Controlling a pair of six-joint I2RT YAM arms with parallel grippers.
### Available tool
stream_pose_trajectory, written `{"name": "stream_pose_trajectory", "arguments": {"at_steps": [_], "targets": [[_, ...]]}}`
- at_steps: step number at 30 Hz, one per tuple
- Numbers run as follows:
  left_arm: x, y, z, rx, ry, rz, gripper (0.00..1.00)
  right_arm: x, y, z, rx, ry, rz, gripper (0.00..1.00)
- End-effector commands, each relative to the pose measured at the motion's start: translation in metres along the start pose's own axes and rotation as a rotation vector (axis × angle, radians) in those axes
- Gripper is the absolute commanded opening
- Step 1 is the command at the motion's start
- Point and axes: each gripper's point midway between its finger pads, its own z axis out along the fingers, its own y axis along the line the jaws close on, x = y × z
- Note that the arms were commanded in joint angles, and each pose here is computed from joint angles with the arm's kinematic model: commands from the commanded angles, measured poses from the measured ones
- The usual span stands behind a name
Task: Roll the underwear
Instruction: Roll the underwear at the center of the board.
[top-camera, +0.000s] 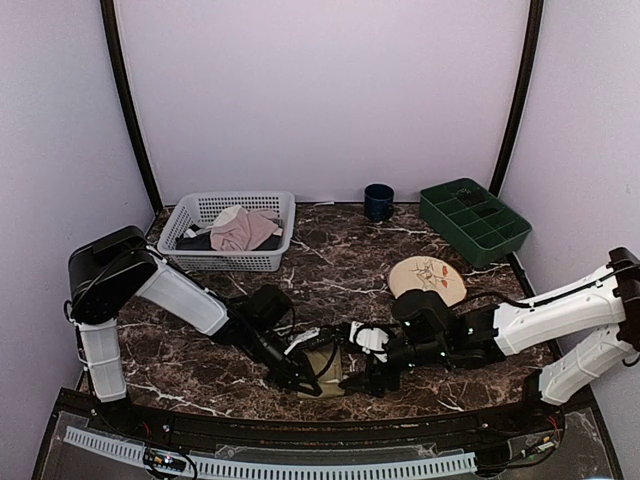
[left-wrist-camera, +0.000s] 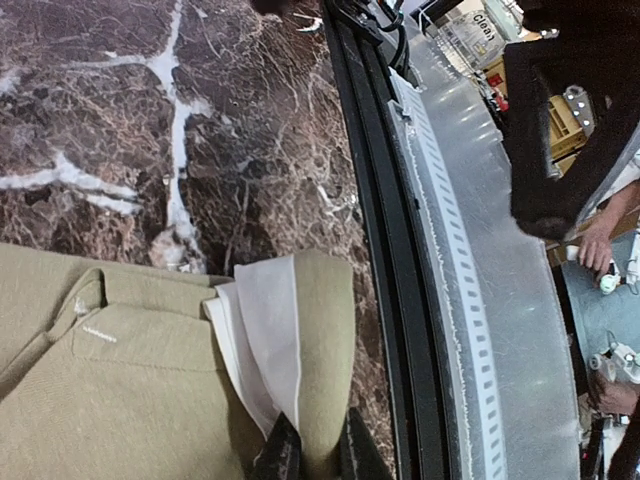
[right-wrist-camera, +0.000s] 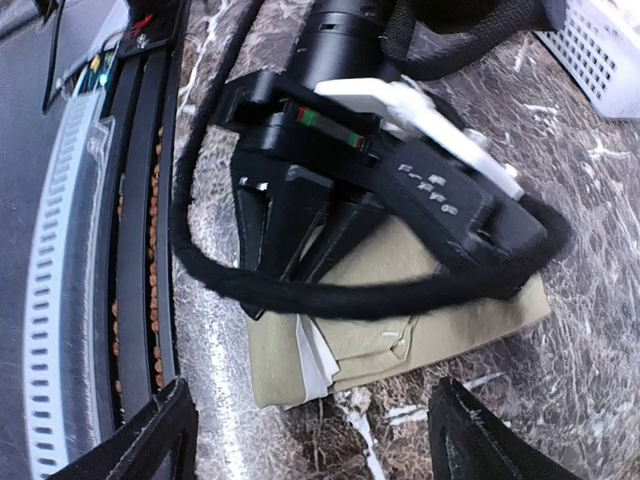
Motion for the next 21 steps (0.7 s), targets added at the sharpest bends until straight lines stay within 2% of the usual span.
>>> {"name": "stream_pose_trajectory", "arguments": {"at_steps": [1,9,15,19,21], "targets": [[0.027,-0.001,0.006,0.075,0.068,-0.143,0.02,-0.014,0.0,0.012,0.061,-0.039,-0.159,0.75],[0.027,0.011,0.011,0.079,0.086,-0.162,0.02,-0.002,0.009,0.031,0.044,-0.039,-0.238,0.63],[0.03,0.015,0.011,0.079,0.092,-0.172,0.02,0.005,0.019,0.047,0.013,-0.01,-0.226,0.54],[0.031,0.017,0.01,0.075,0.093,-0.172,0.02,0.026,0.021,0.056,0.002,0.036,-0.22,0.48],[0.032,0.019,0.01,0.064,0.097,-0.172,0.02,0.03,0.021,0.059,-0.004,0.048,-0.217,0.4]]}}
